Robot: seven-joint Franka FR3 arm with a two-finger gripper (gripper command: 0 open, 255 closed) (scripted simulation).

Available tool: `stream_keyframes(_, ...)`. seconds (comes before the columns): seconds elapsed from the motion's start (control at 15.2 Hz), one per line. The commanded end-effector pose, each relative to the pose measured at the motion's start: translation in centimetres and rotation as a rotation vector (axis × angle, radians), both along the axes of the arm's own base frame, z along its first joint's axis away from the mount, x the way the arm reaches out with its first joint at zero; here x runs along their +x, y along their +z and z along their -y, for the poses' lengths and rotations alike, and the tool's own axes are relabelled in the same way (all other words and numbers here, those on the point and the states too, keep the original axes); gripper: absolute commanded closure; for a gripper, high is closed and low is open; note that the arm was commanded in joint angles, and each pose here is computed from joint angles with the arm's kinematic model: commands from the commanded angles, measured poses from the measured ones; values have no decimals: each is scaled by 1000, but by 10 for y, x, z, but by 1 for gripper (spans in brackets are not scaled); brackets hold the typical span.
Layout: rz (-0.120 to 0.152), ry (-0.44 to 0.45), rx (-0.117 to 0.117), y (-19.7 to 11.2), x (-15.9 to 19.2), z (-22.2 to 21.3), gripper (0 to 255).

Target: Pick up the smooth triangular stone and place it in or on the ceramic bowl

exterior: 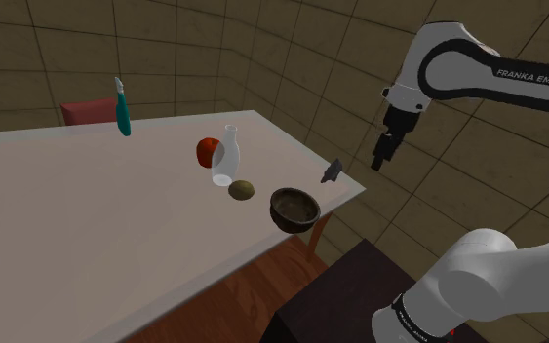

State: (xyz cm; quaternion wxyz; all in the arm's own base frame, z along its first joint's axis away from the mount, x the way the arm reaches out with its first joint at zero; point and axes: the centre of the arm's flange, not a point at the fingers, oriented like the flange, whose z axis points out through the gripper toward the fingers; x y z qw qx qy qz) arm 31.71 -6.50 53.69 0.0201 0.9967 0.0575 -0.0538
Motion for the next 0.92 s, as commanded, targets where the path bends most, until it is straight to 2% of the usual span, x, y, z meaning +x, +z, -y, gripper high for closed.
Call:
stream_keyframes(0.0,-7,59,-14,-14,10,19,0)
stream_keyframes(0.86,-52,407,-94,-98,79,134,0)
